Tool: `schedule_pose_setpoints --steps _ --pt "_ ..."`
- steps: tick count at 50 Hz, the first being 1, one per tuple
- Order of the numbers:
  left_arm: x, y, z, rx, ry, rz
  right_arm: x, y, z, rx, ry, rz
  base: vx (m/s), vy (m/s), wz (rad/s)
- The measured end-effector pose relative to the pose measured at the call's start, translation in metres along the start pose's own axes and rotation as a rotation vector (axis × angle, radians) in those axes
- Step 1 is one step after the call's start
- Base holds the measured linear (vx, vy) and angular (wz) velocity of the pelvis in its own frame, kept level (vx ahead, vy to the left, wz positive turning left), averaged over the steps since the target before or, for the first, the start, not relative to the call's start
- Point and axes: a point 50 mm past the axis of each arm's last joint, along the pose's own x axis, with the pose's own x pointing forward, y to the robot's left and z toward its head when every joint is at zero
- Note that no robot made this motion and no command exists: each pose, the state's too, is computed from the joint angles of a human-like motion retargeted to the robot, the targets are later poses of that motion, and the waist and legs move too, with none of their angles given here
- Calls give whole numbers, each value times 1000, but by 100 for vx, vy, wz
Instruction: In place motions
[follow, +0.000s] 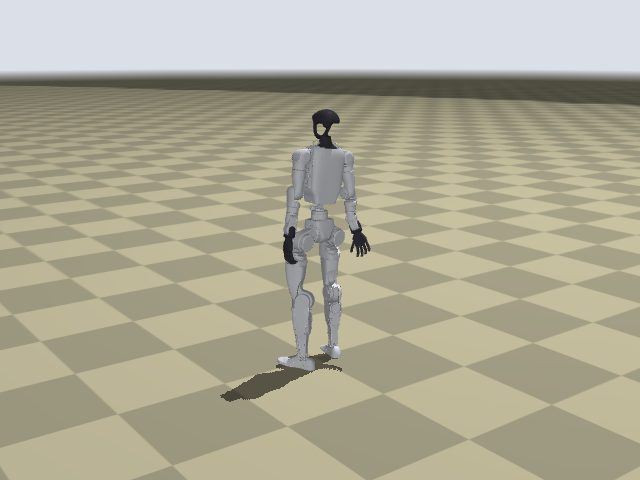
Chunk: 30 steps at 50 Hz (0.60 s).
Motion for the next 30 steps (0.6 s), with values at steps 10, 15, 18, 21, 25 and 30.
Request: schedule_pose_setpoints --steps 10,15,18,21,25,30 --pt "-3 24 17 23 -45 60 -23 -30 45 123 -249 -46 -2 0 -2" --pt "-1 2 8 5 20 -31 -17 -3 56 226 -339 93 0 0 0" --pt "-1 -14 5 9 35 -67 -11 9 48 188 -277 119 0 0 0" --pt "-1 -31 3 71 32 -111 -4 20 34 80 -174 123 0 0 0" --pt "-1 -44 5 102 16 -94 2 31 18 -92 -61 129 -1 1 -87" --pt "-2 -24 5 106 57 -128 5 32 10 -135 -28 83 -4 0 1"
